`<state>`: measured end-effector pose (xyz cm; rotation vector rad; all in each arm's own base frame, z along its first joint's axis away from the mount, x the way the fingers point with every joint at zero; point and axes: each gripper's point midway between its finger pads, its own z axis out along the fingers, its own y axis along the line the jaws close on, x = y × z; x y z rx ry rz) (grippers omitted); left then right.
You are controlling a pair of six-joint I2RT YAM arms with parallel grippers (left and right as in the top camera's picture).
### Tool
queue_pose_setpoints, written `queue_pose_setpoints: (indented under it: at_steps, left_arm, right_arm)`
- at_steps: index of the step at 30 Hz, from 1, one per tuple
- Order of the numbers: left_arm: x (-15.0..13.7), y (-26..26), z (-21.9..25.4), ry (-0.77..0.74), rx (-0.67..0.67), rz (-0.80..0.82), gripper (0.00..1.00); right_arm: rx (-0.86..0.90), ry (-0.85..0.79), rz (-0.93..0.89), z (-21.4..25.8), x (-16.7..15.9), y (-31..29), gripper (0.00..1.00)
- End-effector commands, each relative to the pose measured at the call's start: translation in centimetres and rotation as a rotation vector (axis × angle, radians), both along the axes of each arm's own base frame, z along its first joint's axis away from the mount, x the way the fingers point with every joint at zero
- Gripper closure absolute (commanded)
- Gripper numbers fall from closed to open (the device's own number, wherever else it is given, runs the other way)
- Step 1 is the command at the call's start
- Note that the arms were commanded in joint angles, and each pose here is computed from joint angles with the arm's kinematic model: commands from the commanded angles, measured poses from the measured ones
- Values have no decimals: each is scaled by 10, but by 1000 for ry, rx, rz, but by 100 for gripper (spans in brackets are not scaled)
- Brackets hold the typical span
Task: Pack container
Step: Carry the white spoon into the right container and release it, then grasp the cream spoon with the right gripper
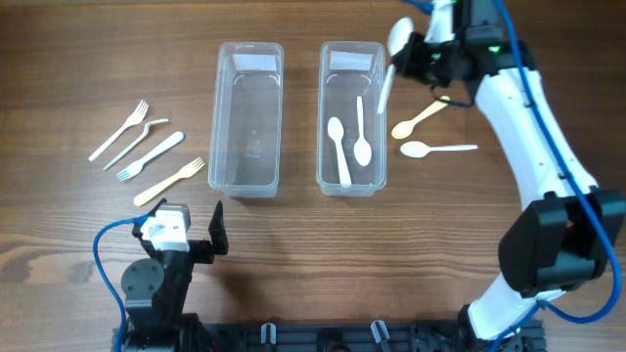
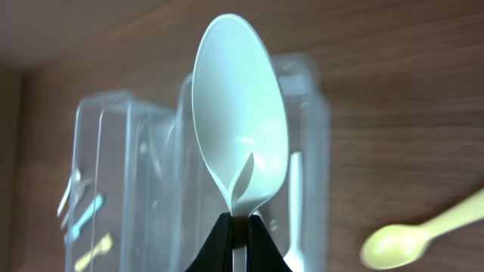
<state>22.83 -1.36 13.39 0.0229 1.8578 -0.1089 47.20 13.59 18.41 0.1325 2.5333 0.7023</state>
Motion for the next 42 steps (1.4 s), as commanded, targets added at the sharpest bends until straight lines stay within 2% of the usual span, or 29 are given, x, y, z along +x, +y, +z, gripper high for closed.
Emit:
queue_pose_setpoints:
  at_steps: [1,4,5,7,9,14,17,21,24,30,36,42]
  left_arm:
    - [0,-4,0,-9,14,-25,0]
    - [0,-4,0,-9,14,-25,0]
    - [0,-4,0,-9,14,-25,0]
    - [0,-4,0,-9,14,-25,0]
    - [0,-4,0,-9,14,-25,0]
    - [0,-4,0,-9,14,-25,0]
    - [0,-4,0,-9,14,-25,0]
    - [0,-4,0,-9,14,-25,0]
    - [0,-4,0,-9,14,-25,0]
    - [0,-4,0,-9,14,-25,0]
    - [0,-4,0,-9,14,-25,0]
    - [0,-4,0,-9,14,-25,0]
  right_arm:
    - [-33,-15,97,1,-15,32,96]
    - [-69,-14,124,-4,-21,49,96]
    - [-70,-15,139,-4,-24,56,68]
    - [-69,-20,157,-3,-27,64,37]
    - [-66,-29,162,-2,-26,68,34]
    - [-84,-48,121,2,-18,58,35]
    - [-92,-37,-14,11,-11,32,41]
    - [-128,-7,-224,23,-10,-24,42]
    - [-156,49,-284,16,-18,-54,42]
    - [-282,139,-417,-10,-30,-90,42]
    - [-281,259,-558,-63,-32,-99,45]
    - [-250,377,-617,-122,-24,-93,46]
